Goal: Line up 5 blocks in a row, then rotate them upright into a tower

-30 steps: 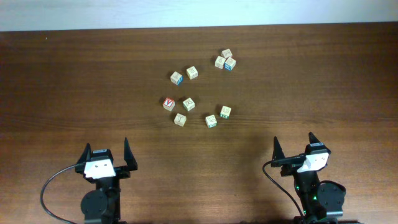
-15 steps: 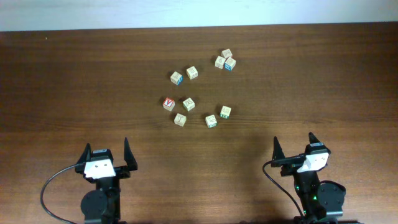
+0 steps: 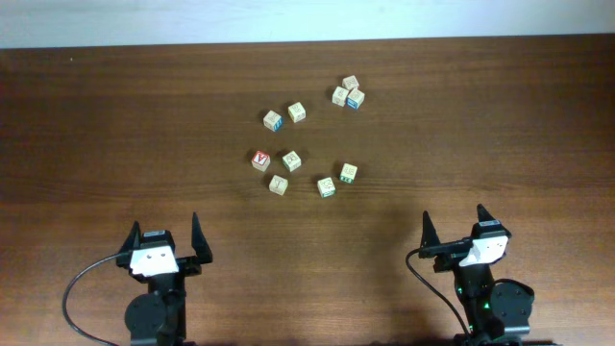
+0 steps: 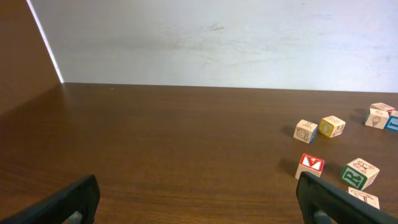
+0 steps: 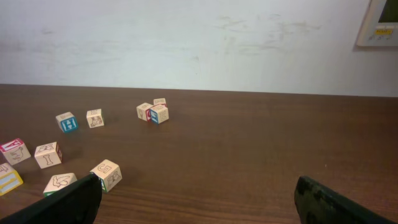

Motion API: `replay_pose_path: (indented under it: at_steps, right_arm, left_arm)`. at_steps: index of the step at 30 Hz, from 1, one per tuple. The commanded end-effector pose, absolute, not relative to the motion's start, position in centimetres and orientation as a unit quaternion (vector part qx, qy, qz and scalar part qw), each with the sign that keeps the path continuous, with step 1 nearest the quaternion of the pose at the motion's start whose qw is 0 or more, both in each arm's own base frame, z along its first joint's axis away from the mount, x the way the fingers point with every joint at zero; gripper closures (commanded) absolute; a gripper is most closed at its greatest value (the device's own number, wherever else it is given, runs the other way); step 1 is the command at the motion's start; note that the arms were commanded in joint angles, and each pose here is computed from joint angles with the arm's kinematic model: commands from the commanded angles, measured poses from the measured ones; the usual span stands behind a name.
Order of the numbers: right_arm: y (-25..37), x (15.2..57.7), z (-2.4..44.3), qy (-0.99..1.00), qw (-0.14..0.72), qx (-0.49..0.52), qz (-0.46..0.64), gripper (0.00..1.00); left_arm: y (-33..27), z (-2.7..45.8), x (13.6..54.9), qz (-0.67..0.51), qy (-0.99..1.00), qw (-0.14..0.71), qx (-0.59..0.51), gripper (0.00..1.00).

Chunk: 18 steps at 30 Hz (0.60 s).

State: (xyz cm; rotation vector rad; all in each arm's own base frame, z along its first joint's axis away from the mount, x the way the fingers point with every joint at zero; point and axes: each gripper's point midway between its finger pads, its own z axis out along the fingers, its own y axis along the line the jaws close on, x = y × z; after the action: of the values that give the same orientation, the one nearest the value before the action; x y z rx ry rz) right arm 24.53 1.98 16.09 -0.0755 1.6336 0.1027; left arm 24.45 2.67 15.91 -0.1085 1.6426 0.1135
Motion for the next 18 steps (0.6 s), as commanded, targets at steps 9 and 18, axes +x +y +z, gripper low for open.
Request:
replay_pose_path:
  at_steps: [9,18]
  right_arm:
    - [2.1,24.5,15.9,0.728,0.683,-0.038,0.046,0.02]
    - [3.3,24.3,18.7,0.686,0.721,-0.067,0.069,0.02]
  left_arm:
    - [2.7,15.8,24.4,0.056,0.731,0.679,-0.044,0.01]
    - [0.2,16.8,24.7,0.003,0.718,0.695,0.008,0.01]
